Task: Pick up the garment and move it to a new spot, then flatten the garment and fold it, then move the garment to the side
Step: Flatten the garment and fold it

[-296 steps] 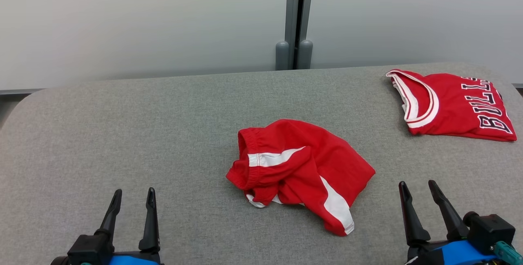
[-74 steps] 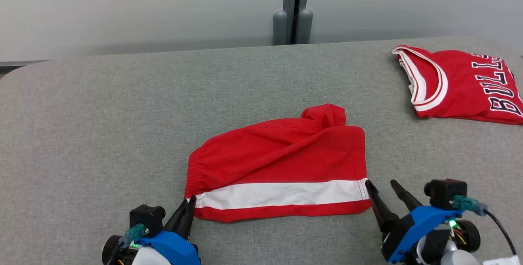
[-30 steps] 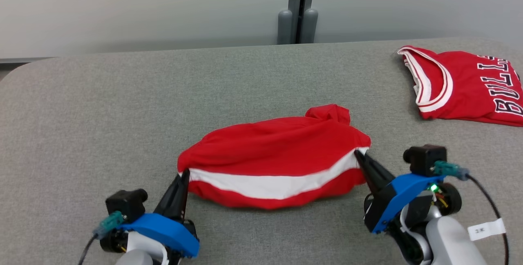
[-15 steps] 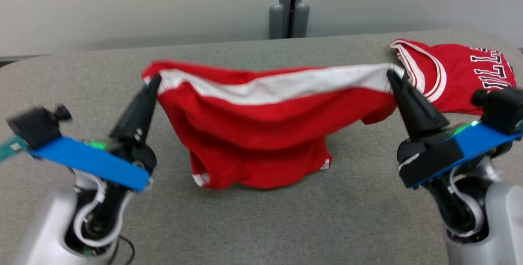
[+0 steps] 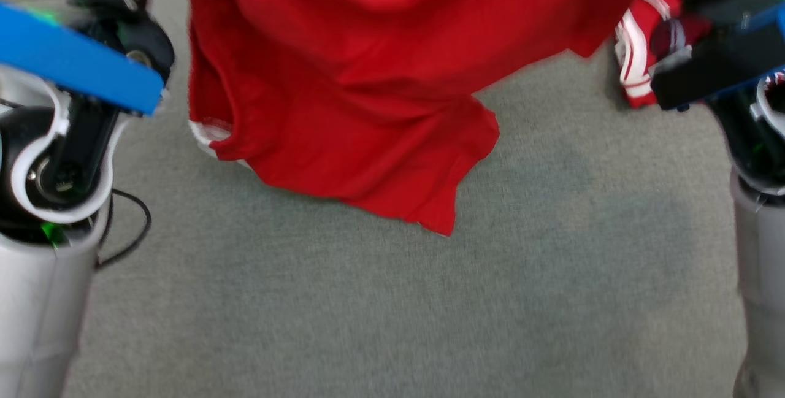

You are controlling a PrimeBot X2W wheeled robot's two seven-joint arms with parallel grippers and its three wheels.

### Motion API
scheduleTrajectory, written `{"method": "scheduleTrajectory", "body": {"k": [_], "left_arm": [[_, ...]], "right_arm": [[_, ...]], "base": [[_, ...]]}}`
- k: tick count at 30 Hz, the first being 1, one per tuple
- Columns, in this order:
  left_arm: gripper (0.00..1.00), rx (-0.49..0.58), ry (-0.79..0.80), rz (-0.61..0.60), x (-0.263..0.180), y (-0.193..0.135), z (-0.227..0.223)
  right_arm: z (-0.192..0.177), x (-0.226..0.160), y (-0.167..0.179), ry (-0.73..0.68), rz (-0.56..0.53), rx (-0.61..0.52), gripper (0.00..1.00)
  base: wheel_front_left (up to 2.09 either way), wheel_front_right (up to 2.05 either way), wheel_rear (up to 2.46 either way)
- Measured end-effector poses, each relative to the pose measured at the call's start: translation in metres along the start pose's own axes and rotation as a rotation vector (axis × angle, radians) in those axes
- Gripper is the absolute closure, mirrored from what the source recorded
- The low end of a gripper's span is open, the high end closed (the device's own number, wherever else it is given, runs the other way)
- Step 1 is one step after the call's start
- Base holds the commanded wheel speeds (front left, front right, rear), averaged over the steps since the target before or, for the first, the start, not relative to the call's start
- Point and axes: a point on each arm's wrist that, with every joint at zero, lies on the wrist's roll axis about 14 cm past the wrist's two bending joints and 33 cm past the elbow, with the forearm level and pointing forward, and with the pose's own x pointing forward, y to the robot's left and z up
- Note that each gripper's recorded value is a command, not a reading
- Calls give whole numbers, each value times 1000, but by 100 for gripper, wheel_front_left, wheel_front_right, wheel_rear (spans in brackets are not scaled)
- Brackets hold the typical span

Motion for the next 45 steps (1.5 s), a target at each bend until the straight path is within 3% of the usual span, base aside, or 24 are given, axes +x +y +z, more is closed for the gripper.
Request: {"method": "scheduleTrajectory", "body": {"k": [4, 9, 11, 15, 21, 25, 31, 36, 41, 45], "left_arm": [[100, 55, -7, 52, 32, 39, -4], [100, 135, -95, 115, 61, 80, 10], [100, 213, -152, 116, 70, 85, 26], [100, 262, -250, 82, 86, 81, 49], [100, 232, -325, 35, 94, 77, 52], [100, 200, -205, 52, 86, 91, -3], [100, 119, 34, 108, 39, 103, -97], [100, 84, 249, 111, -26, 86, -154], [100, 64, 391, 104, -92, 62, -180], [100, 116, 519, 108, -140, 48, -199]], "right_arm": [[-11, 41, -17, -6, 3, -170, 100], [-24, 82, -25, -77, 17, -255, 100], [-10, 95, -21, -175, 27, -228, 100], [25, 106, -26, -326, 26, -298, 100], [13, 112, -26, -311, 56, -282, 100], [-56, 100, -30, -96, 83, -274, 100], [-148, 43, -33, 245, 106, -183, 100], [-183, -22, -36, 488, 103, -94, 100], [-201, -93, -29, 730, 124, -66, 100], [-206, -143, -18, 870, 128, -4, 100]], "base": [[0, 0, 0], [0, 0, 0], [0, 0, 0], [0, 0, 0], [0, 0, 0], [0, 0, 0], [0, 0, 0], [0, 0, 0], [0, 0, 0], [0, 0, 0]]}}
